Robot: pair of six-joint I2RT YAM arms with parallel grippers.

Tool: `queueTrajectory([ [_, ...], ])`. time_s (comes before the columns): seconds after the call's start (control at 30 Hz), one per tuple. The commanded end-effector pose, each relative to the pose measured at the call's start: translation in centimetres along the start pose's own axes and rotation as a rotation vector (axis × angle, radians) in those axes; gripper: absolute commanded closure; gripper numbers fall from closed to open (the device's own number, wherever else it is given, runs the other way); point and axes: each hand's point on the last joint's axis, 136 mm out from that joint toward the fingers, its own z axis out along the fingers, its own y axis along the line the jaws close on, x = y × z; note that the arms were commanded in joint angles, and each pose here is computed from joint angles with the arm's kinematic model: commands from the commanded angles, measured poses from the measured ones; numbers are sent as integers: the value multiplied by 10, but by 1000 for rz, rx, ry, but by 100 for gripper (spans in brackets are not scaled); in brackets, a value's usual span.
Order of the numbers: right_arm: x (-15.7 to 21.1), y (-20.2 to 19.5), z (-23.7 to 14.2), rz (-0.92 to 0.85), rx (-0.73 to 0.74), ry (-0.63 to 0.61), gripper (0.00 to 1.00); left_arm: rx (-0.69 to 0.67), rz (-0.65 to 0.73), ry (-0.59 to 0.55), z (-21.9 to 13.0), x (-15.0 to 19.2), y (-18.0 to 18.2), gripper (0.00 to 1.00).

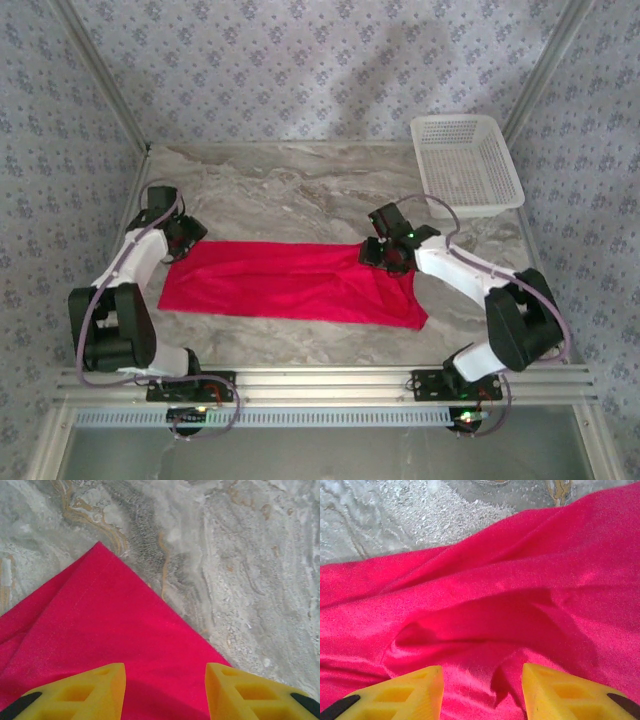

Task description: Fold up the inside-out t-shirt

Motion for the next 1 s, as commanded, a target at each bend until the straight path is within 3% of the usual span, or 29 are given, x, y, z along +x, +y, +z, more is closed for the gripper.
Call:
queueTrajectory([
  [0.0, -9, 4, -2, 0, 27, -22, 52, 6, 14, -2, -6, 0, -1, 55],
  [0.33, 15, 7, 10, 24, 1, 24, 51, 10, 15, 1, -8, -2, -4, 55],
  [0.43, 18, 12, 12, 26, -15, 26, 61, 15, 12, 5, -9, -1, -5, 55],
  [0.57, 17, 20, 2, 9, -21, 13, 89, 22, 8, 3, -10, -1, -6, 55],
  [0.63, 18, 22, -7, 7, -18, -1, 98, 25, 10, 5, -11, 0, -6, 55],
  [0.8, 40, 34, -27, 21, -42, -26, 100, 27, 10, 3, -12, 1, -6, 55],
  [0.97, 83, 36, -22, 40, -24, -11, 99, 28, 12, 6, -13, 0, -6, 55],
])
